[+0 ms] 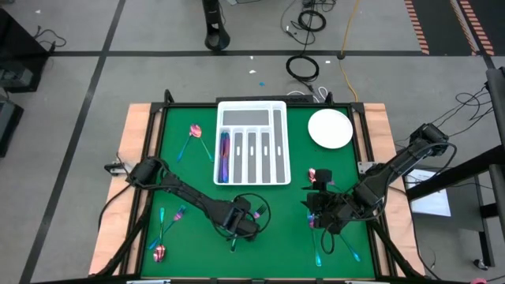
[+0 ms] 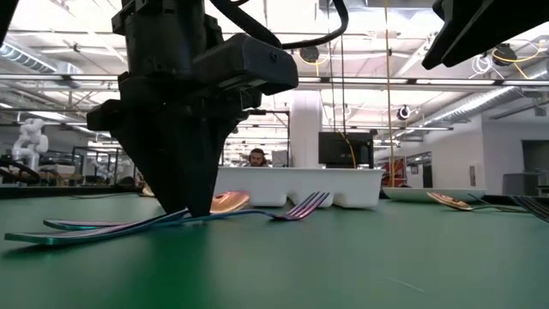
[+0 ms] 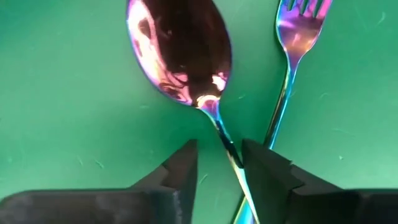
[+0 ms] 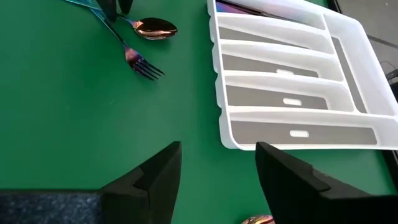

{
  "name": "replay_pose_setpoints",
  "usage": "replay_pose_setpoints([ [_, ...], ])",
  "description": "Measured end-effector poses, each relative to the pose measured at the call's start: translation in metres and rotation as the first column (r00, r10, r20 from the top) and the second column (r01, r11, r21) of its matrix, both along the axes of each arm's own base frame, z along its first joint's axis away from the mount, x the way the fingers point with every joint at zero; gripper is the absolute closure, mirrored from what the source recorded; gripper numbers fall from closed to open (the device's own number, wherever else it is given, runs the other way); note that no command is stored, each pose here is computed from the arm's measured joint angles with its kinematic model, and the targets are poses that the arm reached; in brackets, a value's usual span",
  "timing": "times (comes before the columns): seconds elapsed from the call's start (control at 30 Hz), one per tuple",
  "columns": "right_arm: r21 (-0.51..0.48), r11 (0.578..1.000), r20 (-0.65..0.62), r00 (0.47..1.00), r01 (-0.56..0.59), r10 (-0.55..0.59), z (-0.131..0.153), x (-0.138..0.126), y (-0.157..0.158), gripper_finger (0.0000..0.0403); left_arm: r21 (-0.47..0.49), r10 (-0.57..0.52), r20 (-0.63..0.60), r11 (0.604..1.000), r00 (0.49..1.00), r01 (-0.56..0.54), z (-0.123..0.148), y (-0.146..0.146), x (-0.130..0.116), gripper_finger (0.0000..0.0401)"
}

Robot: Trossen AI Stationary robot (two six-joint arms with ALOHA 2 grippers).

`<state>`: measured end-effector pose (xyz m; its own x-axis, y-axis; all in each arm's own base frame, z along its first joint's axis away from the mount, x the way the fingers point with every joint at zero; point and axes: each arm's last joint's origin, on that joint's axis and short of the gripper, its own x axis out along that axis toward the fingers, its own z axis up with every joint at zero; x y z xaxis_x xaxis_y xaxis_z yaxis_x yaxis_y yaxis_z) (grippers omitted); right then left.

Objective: Sort silverware
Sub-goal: Put the blue spoon into the silverware tray

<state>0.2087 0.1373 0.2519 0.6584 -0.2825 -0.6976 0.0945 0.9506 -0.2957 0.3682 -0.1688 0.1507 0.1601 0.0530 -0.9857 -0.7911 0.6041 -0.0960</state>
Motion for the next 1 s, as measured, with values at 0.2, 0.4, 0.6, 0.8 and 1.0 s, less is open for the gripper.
replay_pose_setpoints([
  [0.2,0.0,1.0,0.0,1.0,-0.001,0.001,0.0,0.0,0.0,0.0209,0.001,-0.001,-0.001,1.0,1.0,0.001,0.0,0.0,0.0,0.0337],
  [0.4,-0.001,1.0,0.0,1.0,0.0,0.0,0.0,0.0,0.0,0.0209,0.012,-0.014,0.0,1.0,1.0,0.014,0.0,0.001,0.0,0.0378],
  [0.6,-0.001,1.0,0.0,1.0,0.0,0.0,0.0,0.0,0.0,0.0209,0.025,-0.035,0.003,0.999,0.999,0.035,0.0,0.005,0.002,0.0392],
  [0.8,-0.002,1.0,0.001,1.0,0.0,0.0,0.0,0.0,0.0,0.0209,0.031,-0.101,0.016,0.994,0.995,0.1,0.007,0.004,0.006,0.039],
  [1.0,-0.004,1.0,0.001,1.0,-0.006,0.006,0.0,0.0,0.0,0.0209,0.051,-0.146,0.07,0.988,0.987,0.143,0.024,0.009,0.016,0.039],
])
